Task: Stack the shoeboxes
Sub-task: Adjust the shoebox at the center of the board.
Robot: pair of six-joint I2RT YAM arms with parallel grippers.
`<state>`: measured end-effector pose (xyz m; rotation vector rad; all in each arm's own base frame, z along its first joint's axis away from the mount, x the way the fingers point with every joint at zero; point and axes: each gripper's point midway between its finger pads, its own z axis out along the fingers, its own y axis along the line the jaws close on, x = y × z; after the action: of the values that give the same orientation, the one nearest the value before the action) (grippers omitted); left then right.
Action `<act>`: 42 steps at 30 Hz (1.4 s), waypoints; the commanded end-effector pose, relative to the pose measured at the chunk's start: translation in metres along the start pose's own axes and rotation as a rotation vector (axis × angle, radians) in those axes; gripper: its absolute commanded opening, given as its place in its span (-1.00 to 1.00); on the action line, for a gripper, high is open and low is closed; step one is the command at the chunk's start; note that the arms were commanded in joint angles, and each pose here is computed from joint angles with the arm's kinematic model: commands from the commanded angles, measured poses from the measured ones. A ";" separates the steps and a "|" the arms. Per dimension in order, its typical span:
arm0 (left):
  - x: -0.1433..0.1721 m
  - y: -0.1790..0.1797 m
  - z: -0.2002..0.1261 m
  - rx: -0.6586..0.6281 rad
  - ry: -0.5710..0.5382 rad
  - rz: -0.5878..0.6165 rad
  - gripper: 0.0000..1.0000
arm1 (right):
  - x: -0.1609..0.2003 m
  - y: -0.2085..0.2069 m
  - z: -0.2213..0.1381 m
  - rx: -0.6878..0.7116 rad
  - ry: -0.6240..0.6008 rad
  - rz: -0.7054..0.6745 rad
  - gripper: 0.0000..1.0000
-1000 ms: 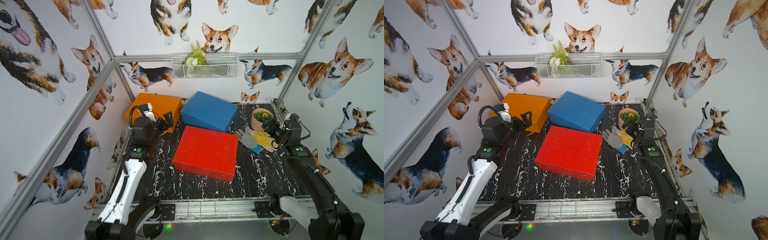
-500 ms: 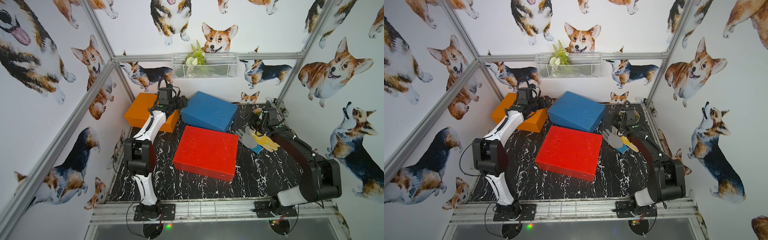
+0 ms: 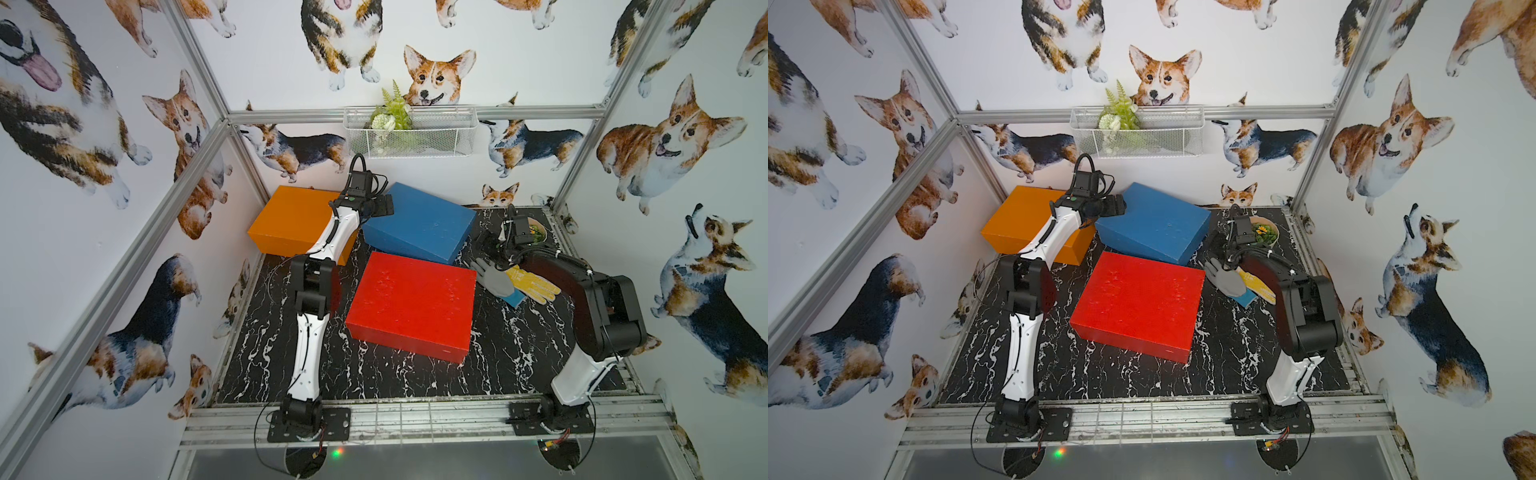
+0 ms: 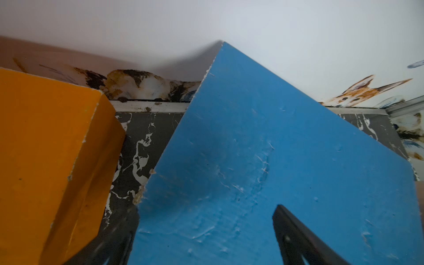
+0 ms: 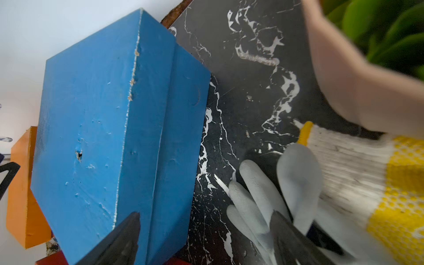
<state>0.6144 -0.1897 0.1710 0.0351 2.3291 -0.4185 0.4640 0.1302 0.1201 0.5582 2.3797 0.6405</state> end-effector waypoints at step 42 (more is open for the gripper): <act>0.077 0.016 -0.051 0.014 0.044 -0.078 0.75 | -0.027 0.035 -0.036 -0.097 -0.126 0.012 0.74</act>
<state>0.5294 -0.1720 0.1313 -0.0062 2.3827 -0.4912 0.4636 0.1358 0.1664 0.5313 2.2420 0.6686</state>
